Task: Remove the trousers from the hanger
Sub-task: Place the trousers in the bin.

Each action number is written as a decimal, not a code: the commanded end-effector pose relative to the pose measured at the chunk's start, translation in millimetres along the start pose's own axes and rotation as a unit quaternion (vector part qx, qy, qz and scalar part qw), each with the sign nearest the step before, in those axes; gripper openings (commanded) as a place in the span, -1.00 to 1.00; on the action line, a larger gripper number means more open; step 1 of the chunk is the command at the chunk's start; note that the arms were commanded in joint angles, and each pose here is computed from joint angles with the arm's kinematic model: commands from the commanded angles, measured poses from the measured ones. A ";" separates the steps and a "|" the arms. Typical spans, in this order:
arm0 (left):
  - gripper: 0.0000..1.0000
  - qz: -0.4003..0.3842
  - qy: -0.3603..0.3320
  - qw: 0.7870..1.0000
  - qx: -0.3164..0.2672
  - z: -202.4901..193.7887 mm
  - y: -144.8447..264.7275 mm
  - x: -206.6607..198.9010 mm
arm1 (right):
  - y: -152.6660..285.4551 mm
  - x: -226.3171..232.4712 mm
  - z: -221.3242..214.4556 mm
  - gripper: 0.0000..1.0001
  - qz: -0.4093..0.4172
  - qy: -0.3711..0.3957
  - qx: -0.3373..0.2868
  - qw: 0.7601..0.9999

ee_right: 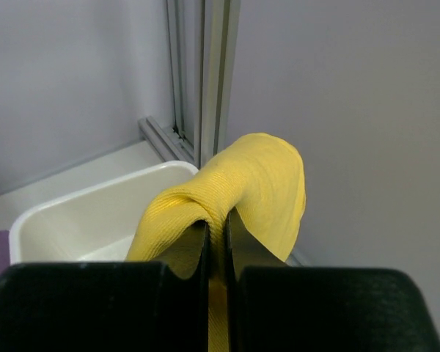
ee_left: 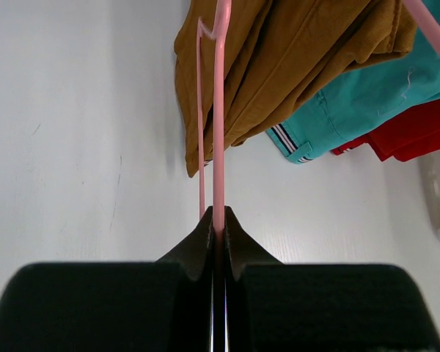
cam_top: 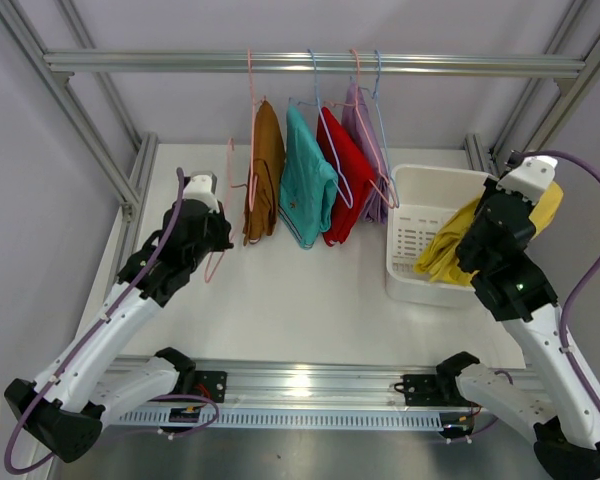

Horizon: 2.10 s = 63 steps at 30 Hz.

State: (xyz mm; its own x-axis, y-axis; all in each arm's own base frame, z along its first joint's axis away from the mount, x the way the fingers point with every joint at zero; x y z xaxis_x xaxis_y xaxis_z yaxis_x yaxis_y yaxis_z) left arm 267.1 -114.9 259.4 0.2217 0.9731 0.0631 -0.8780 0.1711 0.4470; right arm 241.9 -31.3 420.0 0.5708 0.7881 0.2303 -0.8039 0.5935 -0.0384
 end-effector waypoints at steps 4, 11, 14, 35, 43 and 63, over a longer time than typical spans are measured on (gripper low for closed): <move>-0.99 -0.014 -0.005 0.999 -0.033 24.2 7.6 -5.2 | -13.8 10.7 -3.0 -1.00 0.019 -0.069 0.004 0.997; -0.99 -0.020 -0.010 0.999 -0.031 23.1 8.1 -8.9 | -30.5 31.8 -49.3 -1.00 0.011 -0.047 0.050 0.998; -0.99 -0.023 -0.010 0.999 -0.030 23.6 8.3 -10.9 | -35.8 38.9 -62.1 -1.00 0.010 -0.047 0.061 0.997; -0.99 -0.039 -0.052 0.998 -0.015 18.2 9.1 -30.6 | -100.2 138.3 -132.0 0.99 0.071 -0.015 0.145 0.987; -0.99 -0.046 -0.056 0.997 -0.012 17.3 9.0 -34.5 | -91.0 127.2 -79.9 0.99 0.131 -0.083 0.142 0.978; -0.99 -0.048 -0.060 0.997 -0.010 16.2 9.2 -35.8 | -90.2 106.7 -187.9 -1.00 0.137 -0.092 0.278 0.946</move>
State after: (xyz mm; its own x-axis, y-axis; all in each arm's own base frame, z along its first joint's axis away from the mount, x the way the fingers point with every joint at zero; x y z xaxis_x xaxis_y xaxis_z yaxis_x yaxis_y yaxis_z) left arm 255.8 -145.7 255.4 0.3393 0.9329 0.1205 -0.8392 0.2423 0.4869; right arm 399.5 19.3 281.7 0.3564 0.8385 0.4122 -0.9099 0.2114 0.3568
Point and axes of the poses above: each gripper's point midway between its finger pads, its own y axis back along the fingers, its own x axis along the line the jaws close on, z = x × y, the point moved 2 cm from there along y, back along the fingers, and after that the axes turned 15 degrees about -y, right-handed, at the moved point
